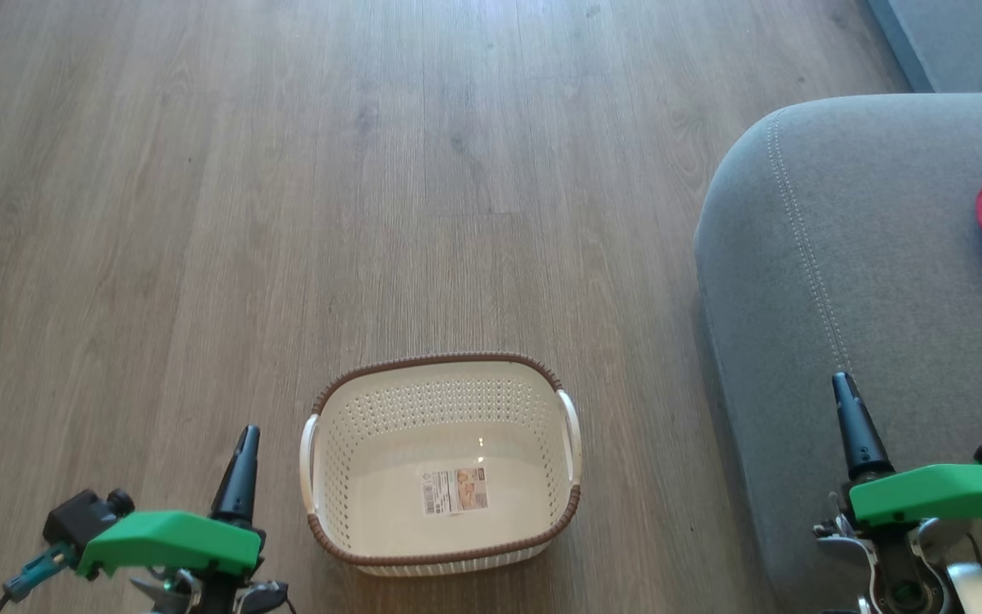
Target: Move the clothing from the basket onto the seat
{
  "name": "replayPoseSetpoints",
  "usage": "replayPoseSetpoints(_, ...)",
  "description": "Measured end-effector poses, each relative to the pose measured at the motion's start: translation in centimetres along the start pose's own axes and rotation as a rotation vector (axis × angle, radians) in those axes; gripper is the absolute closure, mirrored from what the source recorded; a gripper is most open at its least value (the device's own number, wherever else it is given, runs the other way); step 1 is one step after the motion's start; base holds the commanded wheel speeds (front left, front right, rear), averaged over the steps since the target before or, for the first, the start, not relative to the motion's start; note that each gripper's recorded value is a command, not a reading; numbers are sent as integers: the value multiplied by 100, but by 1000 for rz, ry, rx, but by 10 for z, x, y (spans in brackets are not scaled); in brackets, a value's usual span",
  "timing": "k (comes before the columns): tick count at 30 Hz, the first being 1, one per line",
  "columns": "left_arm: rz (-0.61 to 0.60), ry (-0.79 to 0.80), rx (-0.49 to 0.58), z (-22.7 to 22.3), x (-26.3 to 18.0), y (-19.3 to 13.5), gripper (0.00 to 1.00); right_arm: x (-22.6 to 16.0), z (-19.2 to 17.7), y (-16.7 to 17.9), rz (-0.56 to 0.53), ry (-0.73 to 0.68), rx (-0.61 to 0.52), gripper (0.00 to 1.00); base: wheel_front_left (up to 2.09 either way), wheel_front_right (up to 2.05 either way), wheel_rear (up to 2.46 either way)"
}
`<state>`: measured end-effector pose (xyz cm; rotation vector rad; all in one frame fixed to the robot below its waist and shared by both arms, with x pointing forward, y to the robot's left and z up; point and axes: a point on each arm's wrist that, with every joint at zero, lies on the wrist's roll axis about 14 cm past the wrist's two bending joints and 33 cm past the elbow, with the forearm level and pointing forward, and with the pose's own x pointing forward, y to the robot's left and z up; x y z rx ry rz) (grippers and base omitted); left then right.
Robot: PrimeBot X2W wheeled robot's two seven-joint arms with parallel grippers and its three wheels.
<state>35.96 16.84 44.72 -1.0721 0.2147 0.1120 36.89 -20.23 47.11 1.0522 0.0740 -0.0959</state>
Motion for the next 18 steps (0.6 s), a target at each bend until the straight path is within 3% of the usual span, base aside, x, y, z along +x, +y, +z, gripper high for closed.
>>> replayPoseSetpoints(18, -40, 2, -196, 9, 4, -7, 100, 0, 3, -3, -8, 5, 198, 100, 0, 0, 0)
